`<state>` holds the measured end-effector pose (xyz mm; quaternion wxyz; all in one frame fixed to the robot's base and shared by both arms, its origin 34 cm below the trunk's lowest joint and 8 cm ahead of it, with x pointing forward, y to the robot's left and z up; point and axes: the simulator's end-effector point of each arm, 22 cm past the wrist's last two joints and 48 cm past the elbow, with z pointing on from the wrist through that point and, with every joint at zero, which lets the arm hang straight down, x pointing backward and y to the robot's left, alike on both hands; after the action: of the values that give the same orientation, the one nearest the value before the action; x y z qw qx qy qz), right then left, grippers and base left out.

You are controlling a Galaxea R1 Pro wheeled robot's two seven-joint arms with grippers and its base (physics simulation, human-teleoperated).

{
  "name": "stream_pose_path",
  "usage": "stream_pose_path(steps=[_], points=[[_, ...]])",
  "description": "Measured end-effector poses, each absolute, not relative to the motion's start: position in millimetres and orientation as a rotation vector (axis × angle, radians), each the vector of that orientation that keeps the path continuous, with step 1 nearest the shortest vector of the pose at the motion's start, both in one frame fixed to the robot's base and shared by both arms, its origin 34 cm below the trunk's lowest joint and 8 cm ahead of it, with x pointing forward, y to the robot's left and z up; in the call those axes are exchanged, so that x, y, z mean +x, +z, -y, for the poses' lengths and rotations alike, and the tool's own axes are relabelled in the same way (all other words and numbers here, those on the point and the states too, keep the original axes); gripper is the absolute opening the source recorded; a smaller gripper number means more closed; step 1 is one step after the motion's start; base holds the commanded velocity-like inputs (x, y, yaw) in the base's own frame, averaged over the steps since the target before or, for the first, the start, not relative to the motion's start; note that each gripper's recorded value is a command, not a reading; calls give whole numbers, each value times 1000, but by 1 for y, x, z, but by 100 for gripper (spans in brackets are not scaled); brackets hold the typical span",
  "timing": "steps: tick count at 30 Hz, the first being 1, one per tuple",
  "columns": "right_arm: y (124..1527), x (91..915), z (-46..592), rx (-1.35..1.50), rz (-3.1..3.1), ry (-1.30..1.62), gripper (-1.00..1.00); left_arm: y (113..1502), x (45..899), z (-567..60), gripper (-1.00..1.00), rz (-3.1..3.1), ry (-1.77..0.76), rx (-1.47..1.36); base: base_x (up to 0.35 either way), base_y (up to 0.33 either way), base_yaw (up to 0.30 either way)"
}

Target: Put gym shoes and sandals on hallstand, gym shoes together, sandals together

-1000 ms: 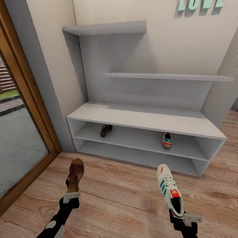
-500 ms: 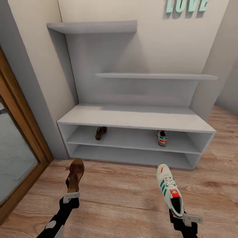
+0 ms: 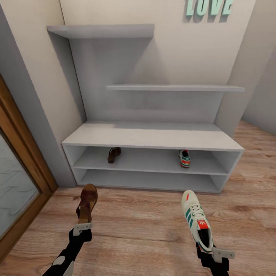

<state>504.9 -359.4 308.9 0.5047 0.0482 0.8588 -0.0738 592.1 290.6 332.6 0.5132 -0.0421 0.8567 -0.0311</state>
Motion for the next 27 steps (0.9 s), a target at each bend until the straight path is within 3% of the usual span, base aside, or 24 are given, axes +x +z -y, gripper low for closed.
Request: stream_pose_path(steps=[20, 27], points=[[309, 506, 354, 123, -2071, -169, -100, 332, 592, -291, -100, -2062, -67, -97, 0, 0, 0], [320, 490, 437, 251, -2045, -312, -100, 315, 589, -280, -100, -2191, -84, -57, 0, 0, 0]])
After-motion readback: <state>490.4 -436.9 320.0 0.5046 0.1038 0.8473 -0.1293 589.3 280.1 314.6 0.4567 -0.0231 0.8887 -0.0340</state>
